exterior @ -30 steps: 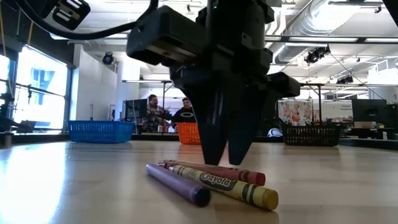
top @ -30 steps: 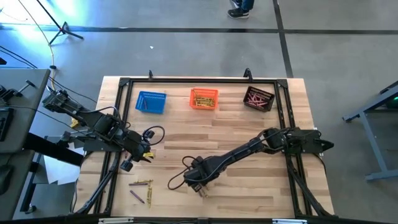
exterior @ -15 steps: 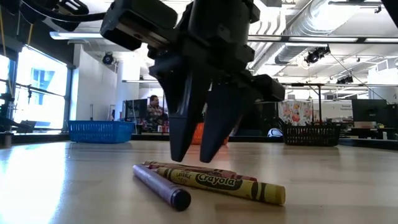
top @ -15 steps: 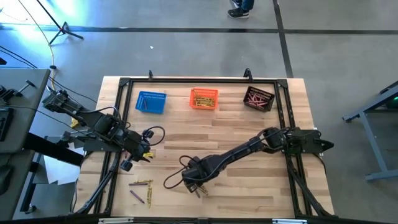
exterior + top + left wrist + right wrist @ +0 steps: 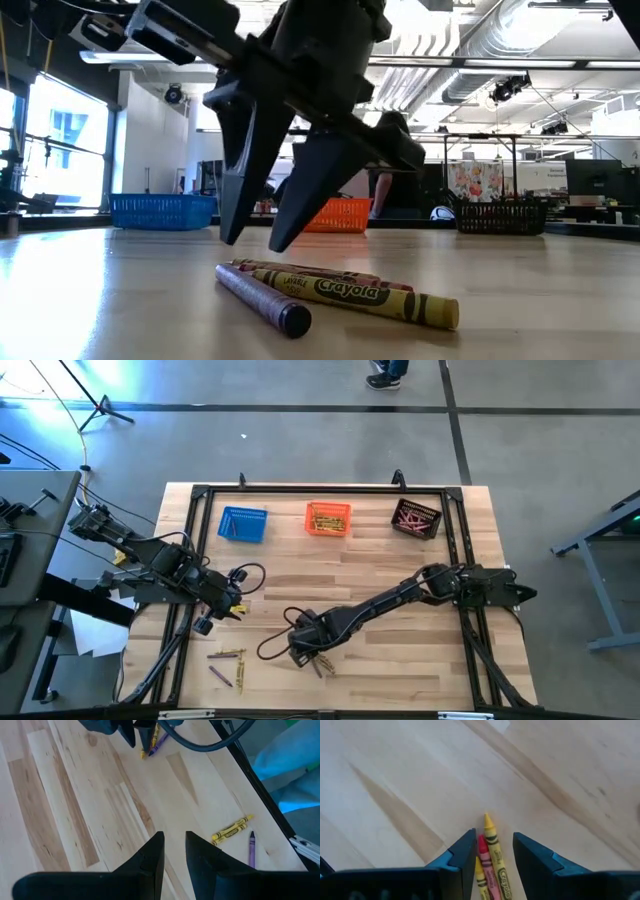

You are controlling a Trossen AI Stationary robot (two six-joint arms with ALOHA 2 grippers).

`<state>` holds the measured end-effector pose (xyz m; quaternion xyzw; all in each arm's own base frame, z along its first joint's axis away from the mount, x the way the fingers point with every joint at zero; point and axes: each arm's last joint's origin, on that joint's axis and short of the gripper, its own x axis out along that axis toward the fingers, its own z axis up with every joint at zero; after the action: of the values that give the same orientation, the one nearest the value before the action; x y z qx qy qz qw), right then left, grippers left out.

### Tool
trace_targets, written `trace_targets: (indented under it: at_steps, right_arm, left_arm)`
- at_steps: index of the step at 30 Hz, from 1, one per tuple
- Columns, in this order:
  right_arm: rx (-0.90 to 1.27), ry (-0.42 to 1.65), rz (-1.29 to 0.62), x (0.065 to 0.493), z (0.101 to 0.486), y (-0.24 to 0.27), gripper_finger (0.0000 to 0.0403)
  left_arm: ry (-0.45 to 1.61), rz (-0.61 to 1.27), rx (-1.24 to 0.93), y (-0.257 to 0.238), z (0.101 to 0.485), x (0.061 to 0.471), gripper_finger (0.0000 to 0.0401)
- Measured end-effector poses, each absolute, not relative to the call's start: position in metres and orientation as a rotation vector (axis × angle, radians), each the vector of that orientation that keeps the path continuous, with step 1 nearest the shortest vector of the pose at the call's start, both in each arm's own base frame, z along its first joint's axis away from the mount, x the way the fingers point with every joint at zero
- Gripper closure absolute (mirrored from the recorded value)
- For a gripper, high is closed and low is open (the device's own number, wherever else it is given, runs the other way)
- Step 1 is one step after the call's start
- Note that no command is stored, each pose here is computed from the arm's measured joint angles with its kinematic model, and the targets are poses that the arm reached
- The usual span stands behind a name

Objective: Sort crayons
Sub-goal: Put the yellow crayon into the orange bin

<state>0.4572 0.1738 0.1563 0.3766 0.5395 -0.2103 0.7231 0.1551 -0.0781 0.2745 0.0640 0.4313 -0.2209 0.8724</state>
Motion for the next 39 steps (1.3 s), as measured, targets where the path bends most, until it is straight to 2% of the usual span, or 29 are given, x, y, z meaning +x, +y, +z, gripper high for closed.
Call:
trace_targets:
  at_steps: [20,27,39]
  right_arm:
    - [0.772,1.256,-0.501,0.454,0.144,0.172,0.0285]
    - [0.810,1.217,-0.516,0.460,0.144,0.162,0.0285]
    - [0.736,1.213,-0.559,0.458,0.143,0.156,0.0285]
  left_arm:
    - [0.908,-0.463,0.135,-0.078,0.274,0.154,0.0337]
    - [0.909,-0.462,0.133,-0.078,0.274,0.154,0.0337]
    - [0.925,-0.461,0.137,-0.078,0.273,0.153,0.0337]
